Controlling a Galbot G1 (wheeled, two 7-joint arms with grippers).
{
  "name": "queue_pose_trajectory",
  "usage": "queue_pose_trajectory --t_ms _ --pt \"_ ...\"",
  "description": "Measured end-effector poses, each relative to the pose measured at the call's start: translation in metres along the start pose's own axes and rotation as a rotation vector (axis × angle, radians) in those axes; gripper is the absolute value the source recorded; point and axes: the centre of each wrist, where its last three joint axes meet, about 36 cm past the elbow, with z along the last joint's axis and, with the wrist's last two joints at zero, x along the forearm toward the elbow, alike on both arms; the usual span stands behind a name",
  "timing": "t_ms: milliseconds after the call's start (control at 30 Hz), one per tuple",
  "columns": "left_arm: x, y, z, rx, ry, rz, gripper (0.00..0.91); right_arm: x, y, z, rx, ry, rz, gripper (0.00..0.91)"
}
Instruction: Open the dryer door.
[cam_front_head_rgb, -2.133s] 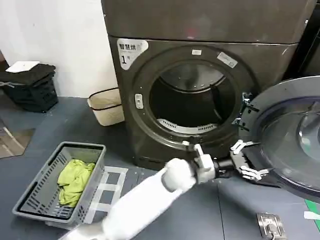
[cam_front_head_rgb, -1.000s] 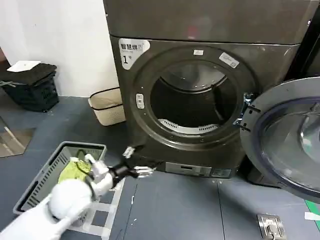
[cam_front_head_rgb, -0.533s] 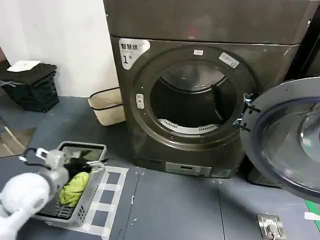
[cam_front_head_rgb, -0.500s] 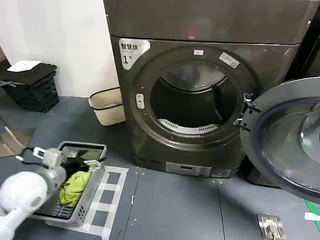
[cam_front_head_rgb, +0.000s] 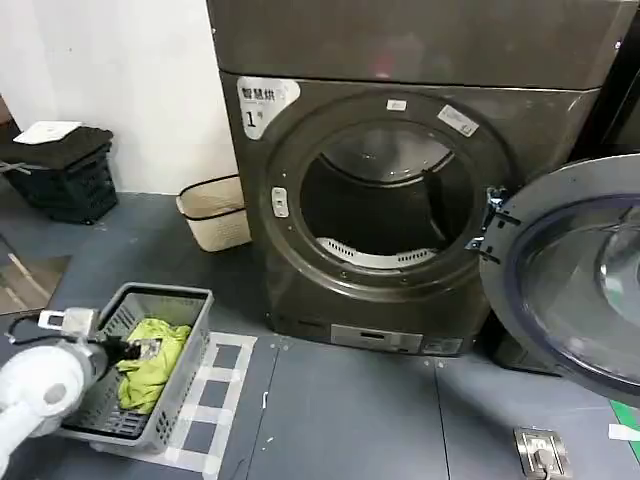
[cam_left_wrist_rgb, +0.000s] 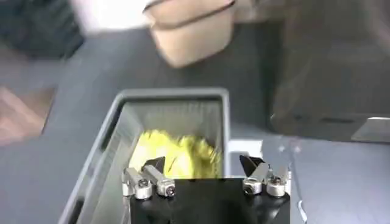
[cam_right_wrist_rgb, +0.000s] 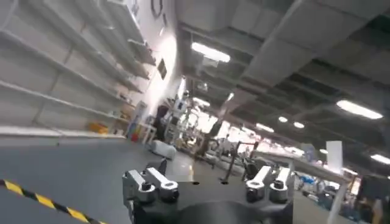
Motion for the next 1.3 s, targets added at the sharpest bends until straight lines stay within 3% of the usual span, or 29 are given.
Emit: queue_pose_trajectory --t_ms 233,500,1300 --pt "-0.028 0.018 0.005 0.178 0.181 -0.016 0.907 0.003 0.002 0.003 -0.013 -0.025 -0.016 0.907" --pt "-0.055 0.040 0.009 0.288 0.278 -0.055 0.907 0.004 0.003 0.003 -0.009 -0.032 -0.027 0.907" --pt "-0.070 0.058 0.009 0.371 0.322 -0.064 0.907 0.008 0.003 0.010 0.010 -0.047 -0.042 0.907"
